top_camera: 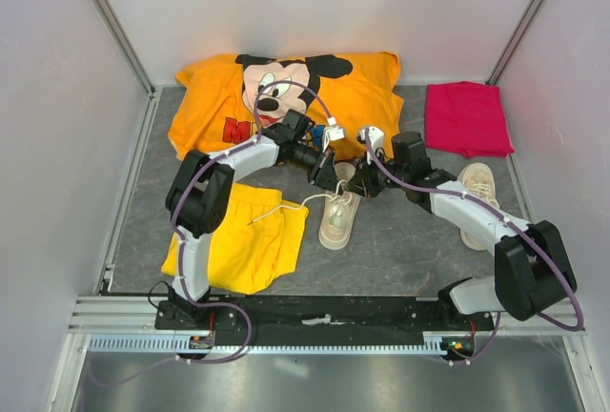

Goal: Tie the shoes

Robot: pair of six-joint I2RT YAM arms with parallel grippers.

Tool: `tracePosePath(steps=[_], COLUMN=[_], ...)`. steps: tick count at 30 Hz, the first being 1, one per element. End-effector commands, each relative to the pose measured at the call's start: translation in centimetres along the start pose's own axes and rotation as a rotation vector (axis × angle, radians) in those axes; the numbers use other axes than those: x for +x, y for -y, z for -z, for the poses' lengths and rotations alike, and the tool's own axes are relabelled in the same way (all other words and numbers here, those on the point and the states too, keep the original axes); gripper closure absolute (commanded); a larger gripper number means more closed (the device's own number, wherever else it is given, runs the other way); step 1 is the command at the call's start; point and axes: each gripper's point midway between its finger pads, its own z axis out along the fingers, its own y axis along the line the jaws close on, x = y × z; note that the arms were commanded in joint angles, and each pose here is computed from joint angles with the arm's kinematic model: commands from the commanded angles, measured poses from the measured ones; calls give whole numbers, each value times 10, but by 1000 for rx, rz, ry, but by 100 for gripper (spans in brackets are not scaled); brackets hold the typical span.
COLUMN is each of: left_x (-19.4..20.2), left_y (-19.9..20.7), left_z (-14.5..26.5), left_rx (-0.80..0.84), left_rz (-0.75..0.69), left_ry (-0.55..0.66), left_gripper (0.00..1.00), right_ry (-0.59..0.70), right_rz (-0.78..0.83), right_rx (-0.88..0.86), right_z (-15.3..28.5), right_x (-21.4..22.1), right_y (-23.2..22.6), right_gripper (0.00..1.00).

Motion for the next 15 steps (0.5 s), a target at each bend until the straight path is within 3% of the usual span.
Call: tracePosePath(steps=[1, 4, 7, 11, 15], left_x=[-20, -24, -27, -27, -26], left_y=[-10, -14, -16, -15, -15], left_z=[14, 20, 23, 24, 21], left_rx=[-115, -152, -193, -195, -176], left_rz=[-18, 12, 23, 54, 107], left_ry=[34, 50, 59, 63, 63], left_gripper=[98, 99, 98, 99, 98], right_ry=[47, 56, 67, 51, 37], right_rz=[113, 168, 231, 335, 574], right_rx=[-11, -6, -32, -113, -195], right_z=[13, 19, 19, 6, -17], right_x=[-21, -29, -37, -36, -30], right_y=[-6, -8, -11, -29, -61], right_gripper=[53, 38, 32, 38, 43])
